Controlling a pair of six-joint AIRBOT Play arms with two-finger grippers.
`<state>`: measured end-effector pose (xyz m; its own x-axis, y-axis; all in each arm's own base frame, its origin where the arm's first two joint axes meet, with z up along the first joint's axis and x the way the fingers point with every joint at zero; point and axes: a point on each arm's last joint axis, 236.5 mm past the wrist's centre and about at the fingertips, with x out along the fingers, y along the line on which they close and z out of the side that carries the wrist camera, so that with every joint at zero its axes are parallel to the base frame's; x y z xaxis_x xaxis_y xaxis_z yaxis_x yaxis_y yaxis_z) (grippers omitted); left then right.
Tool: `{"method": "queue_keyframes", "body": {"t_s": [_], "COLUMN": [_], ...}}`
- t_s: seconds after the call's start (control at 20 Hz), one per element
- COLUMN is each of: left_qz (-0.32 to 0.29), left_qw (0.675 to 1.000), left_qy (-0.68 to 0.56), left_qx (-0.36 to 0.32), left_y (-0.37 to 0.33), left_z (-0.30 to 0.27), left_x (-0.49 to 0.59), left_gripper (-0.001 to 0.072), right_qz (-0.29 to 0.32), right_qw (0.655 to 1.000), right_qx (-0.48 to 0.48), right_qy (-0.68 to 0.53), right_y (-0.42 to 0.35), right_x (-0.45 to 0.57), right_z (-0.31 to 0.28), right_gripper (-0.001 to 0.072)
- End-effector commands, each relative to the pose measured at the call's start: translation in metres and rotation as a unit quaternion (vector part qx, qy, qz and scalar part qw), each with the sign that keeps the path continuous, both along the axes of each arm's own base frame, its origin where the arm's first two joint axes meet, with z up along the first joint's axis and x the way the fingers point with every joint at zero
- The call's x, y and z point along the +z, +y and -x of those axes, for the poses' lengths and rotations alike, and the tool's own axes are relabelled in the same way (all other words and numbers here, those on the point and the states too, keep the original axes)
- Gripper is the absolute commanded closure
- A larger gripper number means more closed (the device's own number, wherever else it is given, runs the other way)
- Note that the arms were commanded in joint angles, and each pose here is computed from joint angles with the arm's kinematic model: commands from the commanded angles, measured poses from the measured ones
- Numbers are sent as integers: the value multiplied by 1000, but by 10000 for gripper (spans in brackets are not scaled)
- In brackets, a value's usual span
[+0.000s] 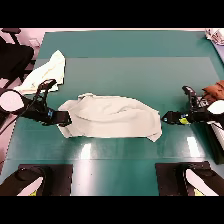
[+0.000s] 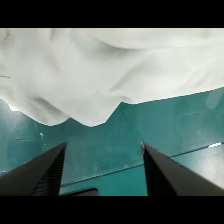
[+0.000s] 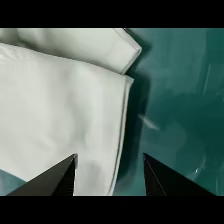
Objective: Fold the shirts.
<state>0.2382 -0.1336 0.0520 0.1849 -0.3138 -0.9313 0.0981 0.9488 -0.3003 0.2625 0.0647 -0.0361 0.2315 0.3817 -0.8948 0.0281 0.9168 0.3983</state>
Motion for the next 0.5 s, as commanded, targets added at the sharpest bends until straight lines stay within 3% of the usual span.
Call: {"method": "queue_keyframes", "body": {"t_s": [0.0,0.25,0.3,0.35,0.4,0.45], "left_qz": [53,73,74,73,65,52], "left_qw": [998,996,996,996,996,996], "left_qy": [6,-16,-20,-25,-31,-37], "left_qx": [21,41,42,44,48,57], "left_y": [-21,-26,-27,-26,-22,-15], "left_z": [1,-12,-14,-16,-20,-23], "left_x": [-2,4,5,5,4,2], "left_gripper": [178,177,177,178,178,178], "right_qz": [-6,-53,-65,-83,-105,-131], "right_qw": [999,998,997,996,994,991], "right_qx": [7,8,1,-9,-13,-6], "right_qy": [43,43,31,24,20,19], "right_y": [1,19,23,29,37,48], "right_x": [-30,-44,-41,-35,-25,-8], "right_z": [-1,-14,-21,-26,-28,-28], "right_gripper": [229,234,283,405,612,693]}}
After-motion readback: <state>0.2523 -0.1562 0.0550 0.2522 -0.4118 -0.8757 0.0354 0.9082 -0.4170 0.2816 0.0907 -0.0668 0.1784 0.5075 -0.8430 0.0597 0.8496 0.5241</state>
